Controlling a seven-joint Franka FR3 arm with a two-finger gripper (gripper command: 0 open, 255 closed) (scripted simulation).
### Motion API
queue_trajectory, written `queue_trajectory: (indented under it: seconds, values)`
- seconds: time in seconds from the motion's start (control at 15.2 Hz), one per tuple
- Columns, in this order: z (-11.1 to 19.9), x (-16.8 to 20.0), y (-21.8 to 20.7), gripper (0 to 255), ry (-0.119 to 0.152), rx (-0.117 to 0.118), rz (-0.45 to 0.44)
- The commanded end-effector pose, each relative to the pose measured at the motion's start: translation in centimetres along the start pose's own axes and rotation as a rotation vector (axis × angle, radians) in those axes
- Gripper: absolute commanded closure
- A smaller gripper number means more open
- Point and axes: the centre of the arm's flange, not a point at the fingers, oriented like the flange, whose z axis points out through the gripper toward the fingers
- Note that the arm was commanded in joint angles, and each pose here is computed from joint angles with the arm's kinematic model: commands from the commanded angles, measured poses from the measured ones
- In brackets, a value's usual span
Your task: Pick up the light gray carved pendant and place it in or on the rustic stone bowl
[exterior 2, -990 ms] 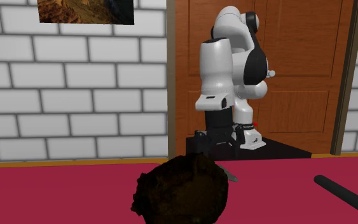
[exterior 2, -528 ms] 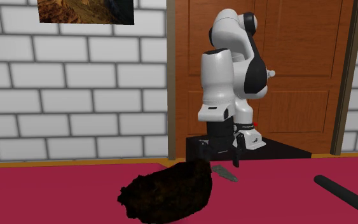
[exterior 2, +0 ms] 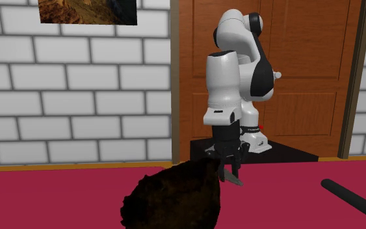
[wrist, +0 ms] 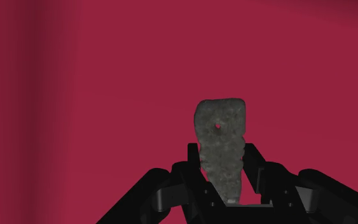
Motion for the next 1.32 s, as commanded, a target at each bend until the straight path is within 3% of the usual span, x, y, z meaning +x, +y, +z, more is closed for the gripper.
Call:
queue_trajectory:
  seconds: [0.0, 0.4, 1.25]
  values:
    - [0.1, 0.0, 0.0, 255, -0.001, 0.002, 0.0]
    - [0.1, 0.0, -0.1, 255, -0.001, 0.002, 0.0]
    - [-6.8, 0.2, -0.7, 255, -0.001, 0.002, 0.0]
